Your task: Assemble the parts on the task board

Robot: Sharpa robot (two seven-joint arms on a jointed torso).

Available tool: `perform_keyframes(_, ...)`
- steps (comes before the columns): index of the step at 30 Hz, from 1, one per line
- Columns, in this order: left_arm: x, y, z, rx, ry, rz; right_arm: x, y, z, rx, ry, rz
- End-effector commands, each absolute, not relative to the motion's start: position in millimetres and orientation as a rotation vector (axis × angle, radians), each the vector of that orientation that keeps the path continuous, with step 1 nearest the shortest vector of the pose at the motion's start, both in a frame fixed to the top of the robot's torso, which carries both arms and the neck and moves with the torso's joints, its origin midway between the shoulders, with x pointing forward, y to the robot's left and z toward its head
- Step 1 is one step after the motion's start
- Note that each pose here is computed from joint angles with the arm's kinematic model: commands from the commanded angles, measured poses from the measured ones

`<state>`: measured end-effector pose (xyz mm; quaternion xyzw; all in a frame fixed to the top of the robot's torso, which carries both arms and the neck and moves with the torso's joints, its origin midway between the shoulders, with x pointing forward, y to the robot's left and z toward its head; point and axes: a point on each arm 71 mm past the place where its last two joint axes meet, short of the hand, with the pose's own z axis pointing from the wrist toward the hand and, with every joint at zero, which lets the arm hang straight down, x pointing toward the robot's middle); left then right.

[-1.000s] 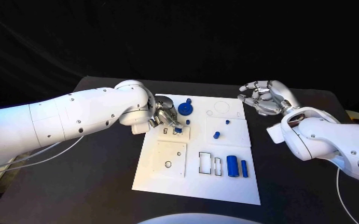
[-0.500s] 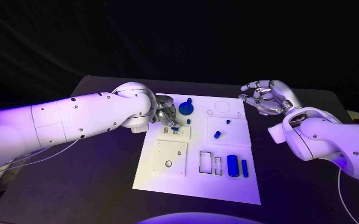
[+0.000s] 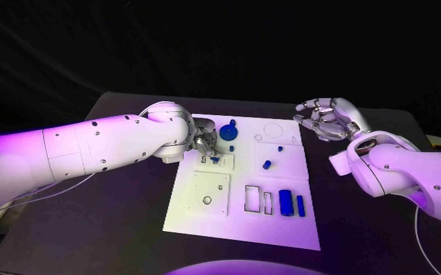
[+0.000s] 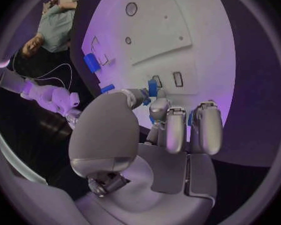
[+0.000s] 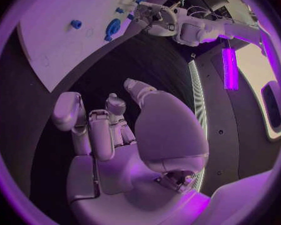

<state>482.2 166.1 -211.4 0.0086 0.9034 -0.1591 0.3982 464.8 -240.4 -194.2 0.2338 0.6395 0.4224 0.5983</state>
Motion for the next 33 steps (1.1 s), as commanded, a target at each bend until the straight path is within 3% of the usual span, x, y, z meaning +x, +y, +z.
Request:
perform_keyframes(1,480.9,164.6,-214.5,0.067,2.316,-0.383,463.9,-238.8,-193.8,0.532,1.481,0.99)
perform_keyframes(33,480.0,165.9,-220.0,0.095,2.338,-0.354,462.8,-238.7,-194.7,0.532,1.485,0.993)
